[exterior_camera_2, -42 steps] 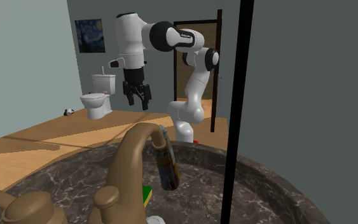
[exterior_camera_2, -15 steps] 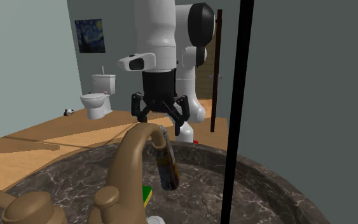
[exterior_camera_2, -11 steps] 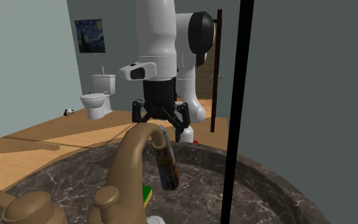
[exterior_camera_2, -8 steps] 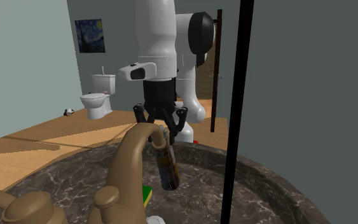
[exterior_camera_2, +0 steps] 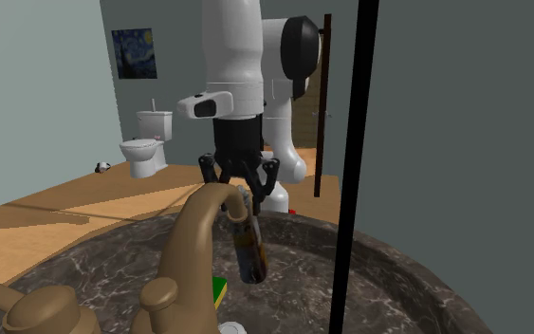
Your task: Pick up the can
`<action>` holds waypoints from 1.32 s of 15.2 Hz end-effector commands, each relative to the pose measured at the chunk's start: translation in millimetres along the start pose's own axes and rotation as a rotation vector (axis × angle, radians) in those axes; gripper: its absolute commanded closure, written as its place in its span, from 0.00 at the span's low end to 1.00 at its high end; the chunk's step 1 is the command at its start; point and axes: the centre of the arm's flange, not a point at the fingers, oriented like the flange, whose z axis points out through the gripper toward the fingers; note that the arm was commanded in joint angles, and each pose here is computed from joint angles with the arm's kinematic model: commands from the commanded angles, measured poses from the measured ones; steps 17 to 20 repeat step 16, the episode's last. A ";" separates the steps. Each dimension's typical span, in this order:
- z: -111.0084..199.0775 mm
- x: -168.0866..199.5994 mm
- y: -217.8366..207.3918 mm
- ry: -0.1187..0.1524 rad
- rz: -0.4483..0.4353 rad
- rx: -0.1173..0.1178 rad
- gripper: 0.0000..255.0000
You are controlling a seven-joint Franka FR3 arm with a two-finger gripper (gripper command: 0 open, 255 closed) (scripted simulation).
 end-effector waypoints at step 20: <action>-77.2 -3.7 1.0 -0.001 0.000 0.000 1.00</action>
